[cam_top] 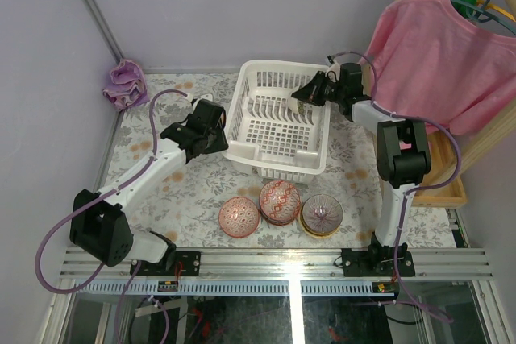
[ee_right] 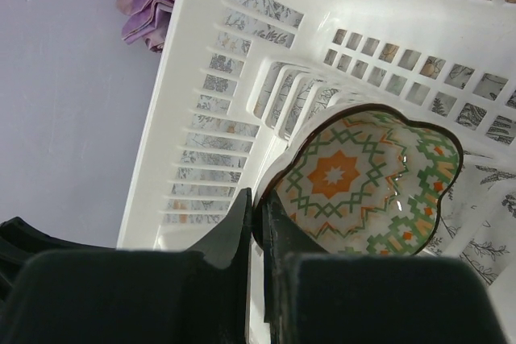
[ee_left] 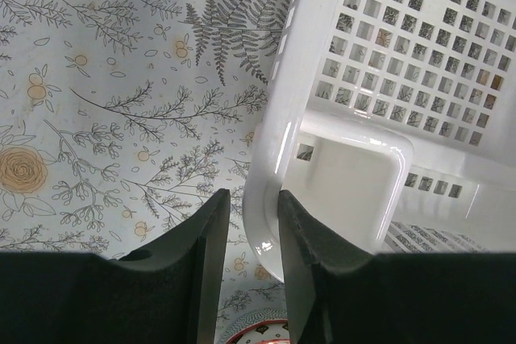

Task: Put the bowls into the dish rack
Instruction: Place the bowl in the dish rack.

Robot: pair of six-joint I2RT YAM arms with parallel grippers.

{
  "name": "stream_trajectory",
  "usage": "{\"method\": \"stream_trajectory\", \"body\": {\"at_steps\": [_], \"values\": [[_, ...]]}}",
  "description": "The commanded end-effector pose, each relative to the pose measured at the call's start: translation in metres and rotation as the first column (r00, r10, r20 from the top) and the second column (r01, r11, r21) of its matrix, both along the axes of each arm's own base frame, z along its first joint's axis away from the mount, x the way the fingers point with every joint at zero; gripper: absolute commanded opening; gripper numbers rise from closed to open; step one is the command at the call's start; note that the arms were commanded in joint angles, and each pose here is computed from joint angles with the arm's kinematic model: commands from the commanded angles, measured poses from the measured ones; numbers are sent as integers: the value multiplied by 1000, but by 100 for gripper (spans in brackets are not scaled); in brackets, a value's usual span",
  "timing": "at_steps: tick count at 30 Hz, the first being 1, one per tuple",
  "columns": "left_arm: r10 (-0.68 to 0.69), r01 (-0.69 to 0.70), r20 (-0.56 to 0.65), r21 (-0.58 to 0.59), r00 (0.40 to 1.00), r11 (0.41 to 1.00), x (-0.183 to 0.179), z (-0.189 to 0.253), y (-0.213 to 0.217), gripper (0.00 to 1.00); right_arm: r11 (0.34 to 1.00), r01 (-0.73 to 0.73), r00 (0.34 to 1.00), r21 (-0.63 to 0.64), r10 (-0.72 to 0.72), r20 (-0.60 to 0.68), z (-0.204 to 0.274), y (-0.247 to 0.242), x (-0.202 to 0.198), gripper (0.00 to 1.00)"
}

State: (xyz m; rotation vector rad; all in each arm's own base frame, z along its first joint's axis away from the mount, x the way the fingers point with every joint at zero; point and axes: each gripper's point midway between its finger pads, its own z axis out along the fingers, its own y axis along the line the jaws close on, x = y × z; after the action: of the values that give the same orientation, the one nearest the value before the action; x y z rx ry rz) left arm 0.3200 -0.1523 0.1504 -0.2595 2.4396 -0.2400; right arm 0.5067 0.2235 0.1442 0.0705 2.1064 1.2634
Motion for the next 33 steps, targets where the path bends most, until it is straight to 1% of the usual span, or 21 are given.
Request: {"method": "stream_trajectory", "body": {"at_steps": [1,10,16,23,27,30,33], "values": [[8,-9,11,41,1000,999,1,9,12,29,991,87,970,-106,-108,-216,-66,-44,-16,0],[14,-14,16,41,1000,999,3,13,13,29,986,97,955,-134,-130,-268,-77,-55,-20,1],[14,-15,16,42,1000,999,3,13,14,29,983,99,946,-156,-142,-290,-75,-59,-22,2],[16,-17,24,30,1000,999,5,18,13,29,981,103,946,-163,-147,-288,-64,-61,-24,4],[-3,6,76,-39,997,999,16,48,-1,30,981,105,947,-162,-148,-284,-60,-61,-26,4],[-43,56,117,-114,992,992,31,77,-22,31,983,105,949,-153,-145,-279,-56,-60,-25,4],[-82,106,137,-178,987,978,45,94,-43,32,982,110,947,-156,-151,-282,-56,-61,-25,3]]}}
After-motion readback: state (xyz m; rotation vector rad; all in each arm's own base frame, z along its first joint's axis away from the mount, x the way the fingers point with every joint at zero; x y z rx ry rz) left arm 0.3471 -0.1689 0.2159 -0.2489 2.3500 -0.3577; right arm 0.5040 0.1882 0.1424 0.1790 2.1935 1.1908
